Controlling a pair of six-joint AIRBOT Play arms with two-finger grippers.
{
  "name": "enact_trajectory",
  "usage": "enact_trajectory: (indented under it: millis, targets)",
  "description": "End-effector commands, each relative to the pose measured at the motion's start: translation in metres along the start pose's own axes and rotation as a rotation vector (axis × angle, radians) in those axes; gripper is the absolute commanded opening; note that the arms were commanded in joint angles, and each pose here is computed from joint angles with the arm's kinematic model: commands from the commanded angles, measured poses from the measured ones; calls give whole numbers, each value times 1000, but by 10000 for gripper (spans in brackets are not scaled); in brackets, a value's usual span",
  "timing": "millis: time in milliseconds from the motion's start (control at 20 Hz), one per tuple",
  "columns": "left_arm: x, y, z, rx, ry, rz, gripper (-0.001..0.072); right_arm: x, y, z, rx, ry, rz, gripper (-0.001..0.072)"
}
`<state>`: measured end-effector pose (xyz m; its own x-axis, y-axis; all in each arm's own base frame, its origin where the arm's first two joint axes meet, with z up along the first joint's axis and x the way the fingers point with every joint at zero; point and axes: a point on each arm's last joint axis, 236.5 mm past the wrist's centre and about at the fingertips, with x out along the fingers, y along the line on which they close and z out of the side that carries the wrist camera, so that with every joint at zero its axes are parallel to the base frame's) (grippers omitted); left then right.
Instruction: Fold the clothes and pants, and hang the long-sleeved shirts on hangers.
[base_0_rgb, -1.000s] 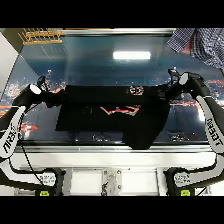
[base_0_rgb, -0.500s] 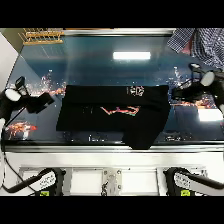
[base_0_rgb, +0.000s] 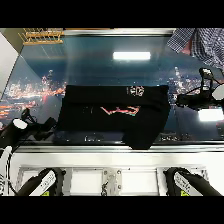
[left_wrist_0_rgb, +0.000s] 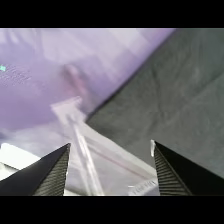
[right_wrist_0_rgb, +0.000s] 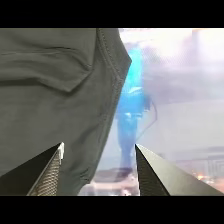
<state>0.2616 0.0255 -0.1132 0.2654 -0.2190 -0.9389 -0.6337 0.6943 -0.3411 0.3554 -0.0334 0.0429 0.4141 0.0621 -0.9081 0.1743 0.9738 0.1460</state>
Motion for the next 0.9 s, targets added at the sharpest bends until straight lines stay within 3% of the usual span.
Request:
enact_trajectory:
  millis: [0, 150, 200, 250, 350, 400, 650, 750, 850]
  targets:
    - [23, -18, -18, -32, 44, -48, 530, -1, 5, 1, 13, -12, 24, 488]
    - [36, -39, -22, -5, 52, -67, 517, -1, 5, 1, 13, -12, 24, 489]
    - [36, -47, -20, 20, 45, -72, 348, -1, 5, 0, 13, -12, 24, 489]
    - [35, -56, -14, 37, 31, -82, 264, -1, 5, 0, 13, -9, 24, 489]
    - [30, -73, -3, 67, 3, -104, 215, -1, 5, -6, 12, 14, 23, 491]
    - [25, -80, 2, 91, -11, -112, 12, 0, 2, -13, 3, 37, 14, 492]
    - [-4, -77, 10, 158, -89, -111, 6, 37, -21, -106, 144, 253, 29, 498]
    - [-8, -74, 5, 167, -103, -113, 6, 57, 0, -152, 224, 356, 150, 666]
    - [-9, -70, 1, 166, -116, -117, 6, 72, 21, -183, 302, 416, 235, 654]
